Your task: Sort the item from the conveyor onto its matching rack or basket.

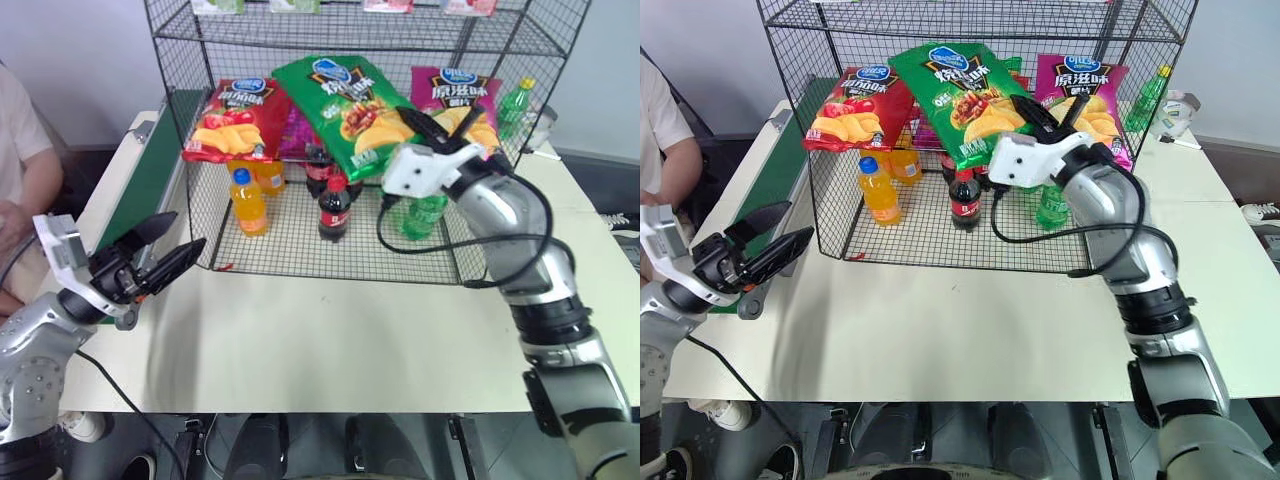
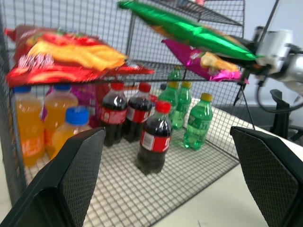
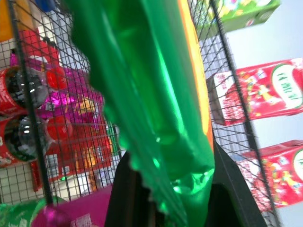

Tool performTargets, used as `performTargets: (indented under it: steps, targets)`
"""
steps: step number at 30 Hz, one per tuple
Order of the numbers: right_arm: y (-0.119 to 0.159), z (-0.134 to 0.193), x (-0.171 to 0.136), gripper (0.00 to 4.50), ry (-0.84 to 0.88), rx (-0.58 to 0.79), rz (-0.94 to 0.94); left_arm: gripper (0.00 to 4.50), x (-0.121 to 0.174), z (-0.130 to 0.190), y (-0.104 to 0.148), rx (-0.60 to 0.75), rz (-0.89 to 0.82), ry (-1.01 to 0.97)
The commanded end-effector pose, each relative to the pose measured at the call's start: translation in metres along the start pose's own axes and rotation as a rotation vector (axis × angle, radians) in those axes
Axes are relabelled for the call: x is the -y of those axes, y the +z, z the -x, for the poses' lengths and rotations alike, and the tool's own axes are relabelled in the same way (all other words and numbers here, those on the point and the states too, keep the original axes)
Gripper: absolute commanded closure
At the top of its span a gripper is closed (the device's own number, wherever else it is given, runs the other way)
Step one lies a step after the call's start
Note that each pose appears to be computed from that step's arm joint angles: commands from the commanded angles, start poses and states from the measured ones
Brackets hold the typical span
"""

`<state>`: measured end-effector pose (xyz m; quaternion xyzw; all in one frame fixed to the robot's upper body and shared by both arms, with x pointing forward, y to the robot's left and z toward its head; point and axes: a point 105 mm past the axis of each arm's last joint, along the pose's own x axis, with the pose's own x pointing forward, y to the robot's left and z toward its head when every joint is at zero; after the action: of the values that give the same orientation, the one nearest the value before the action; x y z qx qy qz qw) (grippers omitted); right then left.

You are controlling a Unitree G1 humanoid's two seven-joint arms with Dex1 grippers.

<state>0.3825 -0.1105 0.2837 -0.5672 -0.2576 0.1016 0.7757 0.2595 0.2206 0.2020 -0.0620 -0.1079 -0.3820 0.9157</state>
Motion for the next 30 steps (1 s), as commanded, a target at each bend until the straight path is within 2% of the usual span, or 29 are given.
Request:
performTargets:
  steps: [1,6,8,15,30]
  targets:
    - [-0.002,-0.008,0.012,4.29,-0.066,-0.055,-0.025,0.00,0.007,-0.006,0.006,0.004,-0.067,-0.028]
    - [-0.015,-0.008,-0.001,4.29,-0.047,-0.167,-0.098,0.00,0.011,-0.007,0.003,-0.036,-0.130,-0.040]
    - [-0.013,-0.008,-0.010,4.29,-0.022,-0.180,-0.131,0.00,0.013,-0.008,0.002,-0.048,-0.160,-0.044]
    - [-0.015,-0.014,-0.013,4.29,-0.037,-0.234,-0.129,0.00,0.013,-0.011,-0.001,-0.057,-0.190,-0.054]
    - [-0.009,-0.022,-0.025,4.29,-0.008,-0.242,-0.168,0.00,0.016,-0.014,-0.009,-0.060,-0.197,-0.066]
